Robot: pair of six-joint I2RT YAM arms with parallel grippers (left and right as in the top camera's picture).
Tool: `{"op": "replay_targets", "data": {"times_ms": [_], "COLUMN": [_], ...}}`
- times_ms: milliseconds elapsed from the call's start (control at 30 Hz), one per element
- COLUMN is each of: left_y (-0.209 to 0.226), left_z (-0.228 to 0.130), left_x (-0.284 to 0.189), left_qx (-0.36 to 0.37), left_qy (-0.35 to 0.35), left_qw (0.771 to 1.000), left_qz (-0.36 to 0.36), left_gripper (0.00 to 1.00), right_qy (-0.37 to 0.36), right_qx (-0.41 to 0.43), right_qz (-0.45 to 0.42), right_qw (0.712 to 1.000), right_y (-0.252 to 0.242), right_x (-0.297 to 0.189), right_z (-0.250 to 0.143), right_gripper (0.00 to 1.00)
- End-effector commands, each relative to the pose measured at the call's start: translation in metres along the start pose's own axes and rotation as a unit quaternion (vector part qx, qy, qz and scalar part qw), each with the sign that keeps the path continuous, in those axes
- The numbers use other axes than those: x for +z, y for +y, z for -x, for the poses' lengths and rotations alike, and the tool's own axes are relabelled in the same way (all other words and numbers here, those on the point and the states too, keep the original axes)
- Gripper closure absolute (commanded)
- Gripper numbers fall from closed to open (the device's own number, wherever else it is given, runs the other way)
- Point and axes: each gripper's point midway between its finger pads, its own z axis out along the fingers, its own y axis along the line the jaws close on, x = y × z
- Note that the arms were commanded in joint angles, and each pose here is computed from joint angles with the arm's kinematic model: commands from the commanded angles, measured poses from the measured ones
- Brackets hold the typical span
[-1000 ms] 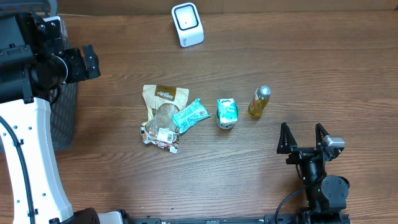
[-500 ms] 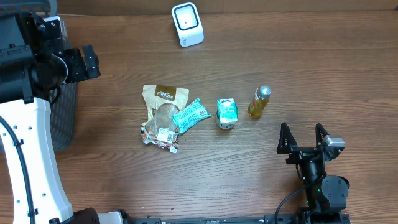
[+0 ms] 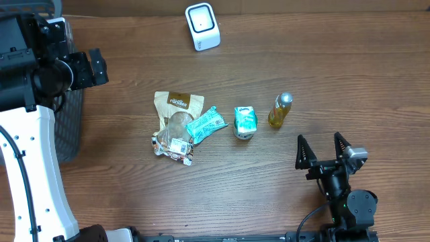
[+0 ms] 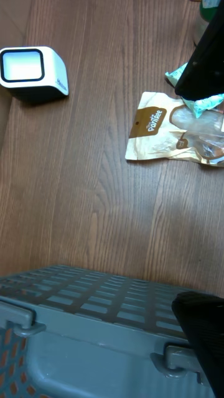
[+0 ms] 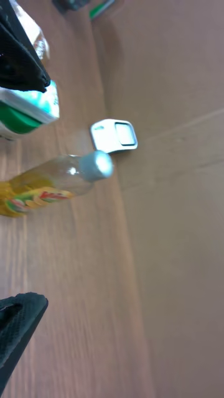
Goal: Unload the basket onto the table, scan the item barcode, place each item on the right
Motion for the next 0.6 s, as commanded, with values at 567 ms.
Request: {"op": "replay_targets", "data": {"times_ms": [567], "left_y": [0.001], "left_z": [0.003], "left_x": [-0.002], "left_qx": [-0.002], "left_qy": [-0.004], "left_qw": [1.0], "left_qz": [0.004], "left_gripper": [0.0], "right_qy": [0.197], "right_qx": [0.017], "right_qz": [-0.074], "right_qw": [0.977], "right_y": [0.031], "right_x": [-0.011], "right_z": [0.149], "right_gripper": [0.0]}}
